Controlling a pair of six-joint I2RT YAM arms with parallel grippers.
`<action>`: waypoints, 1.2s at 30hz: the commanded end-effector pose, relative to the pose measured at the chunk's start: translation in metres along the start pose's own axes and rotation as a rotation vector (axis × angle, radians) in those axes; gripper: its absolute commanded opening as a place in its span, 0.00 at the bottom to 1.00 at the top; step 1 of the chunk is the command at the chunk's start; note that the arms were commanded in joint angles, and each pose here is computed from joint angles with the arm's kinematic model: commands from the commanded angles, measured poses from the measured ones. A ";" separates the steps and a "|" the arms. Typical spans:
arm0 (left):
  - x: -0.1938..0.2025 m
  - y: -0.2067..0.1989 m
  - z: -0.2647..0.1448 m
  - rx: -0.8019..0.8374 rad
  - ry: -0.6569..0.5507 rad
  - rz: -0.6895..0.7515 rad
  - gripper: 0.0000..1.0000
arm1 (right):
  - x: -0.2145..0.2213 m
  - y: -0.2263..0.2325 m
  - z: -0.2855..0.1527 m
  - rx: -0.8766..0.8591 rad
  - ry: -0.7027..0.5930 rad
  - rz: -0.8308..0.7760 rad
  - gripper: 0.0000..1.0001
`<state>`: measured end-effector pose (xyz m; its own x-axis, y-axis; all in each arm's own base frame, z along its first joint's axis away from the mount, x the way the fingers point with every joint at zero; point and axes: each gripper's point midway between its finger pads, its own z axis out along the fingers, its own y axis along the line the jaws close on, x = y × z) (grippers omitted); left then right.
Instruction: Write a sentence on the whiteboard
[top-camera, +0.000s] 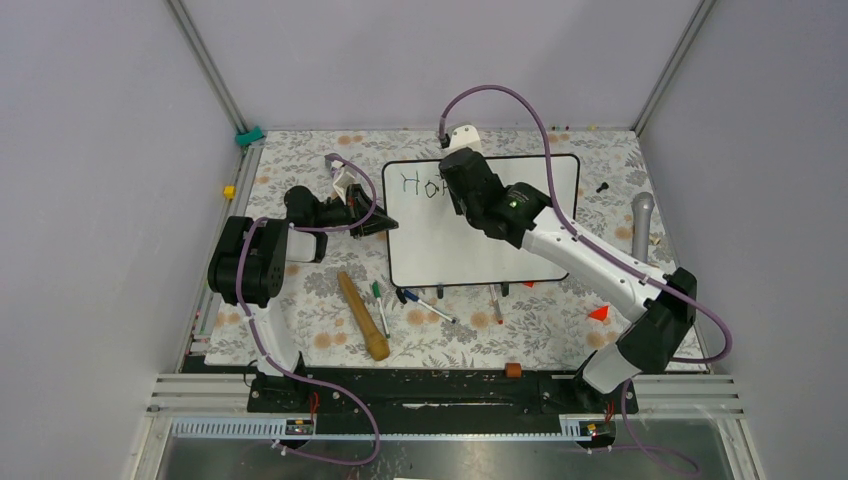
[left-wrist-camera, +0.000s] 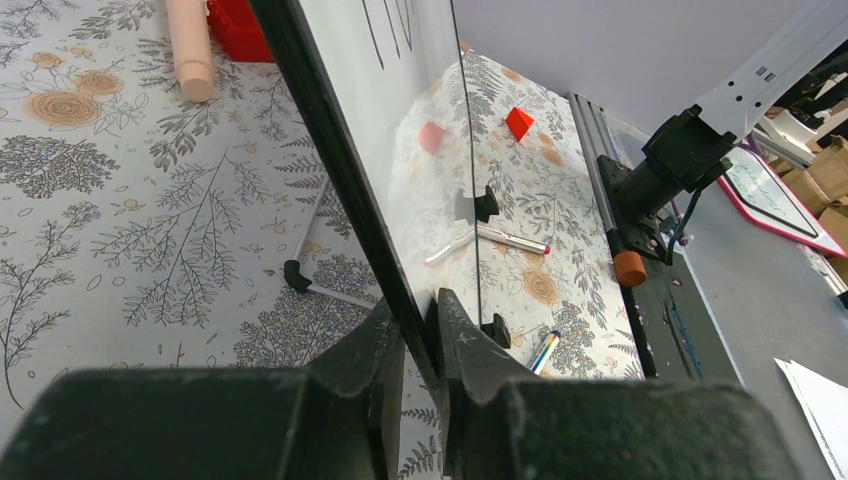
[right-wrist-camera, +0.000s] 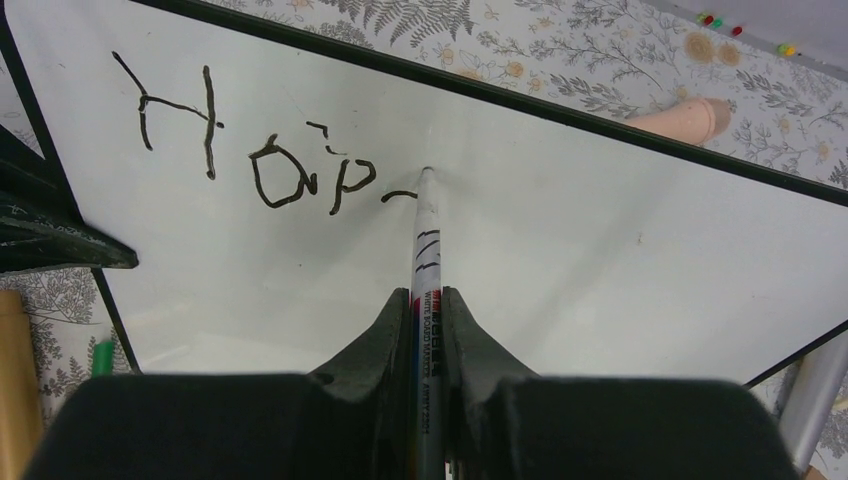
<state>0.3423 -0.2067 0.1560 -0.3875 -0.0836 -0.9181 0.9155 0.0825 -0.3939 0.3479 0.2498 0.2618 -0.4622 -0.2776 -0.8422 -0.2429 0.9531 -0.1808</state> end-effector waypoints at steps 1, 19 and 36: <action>-0.024 -0.005 0.001 0.040 -0.014 0.321 0.00 | -0.018 0.002 0.001 -0.018 -0.034 0.021 0.00; -0.024 -0.005 0.000 0.040 -0.013 0.320 0.00 | 0.010 0.010 -0.005 -0.090 0.042 0.004 0.00; -0.024 -0.006 0.000 0.041 -0.013 0.324 0.00 | 0.016 -0.012 -0.013 -0.011 0.052 -0.036 0.00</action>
<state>0.3423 -0.2067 0.1559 -0.3889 -0.0835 -0.9175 0.9149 0.0825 -0.3953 0.3310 0.2522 0.2392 -0.5182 -0.3264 -0.7905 -0.3277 0.9295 -0.1689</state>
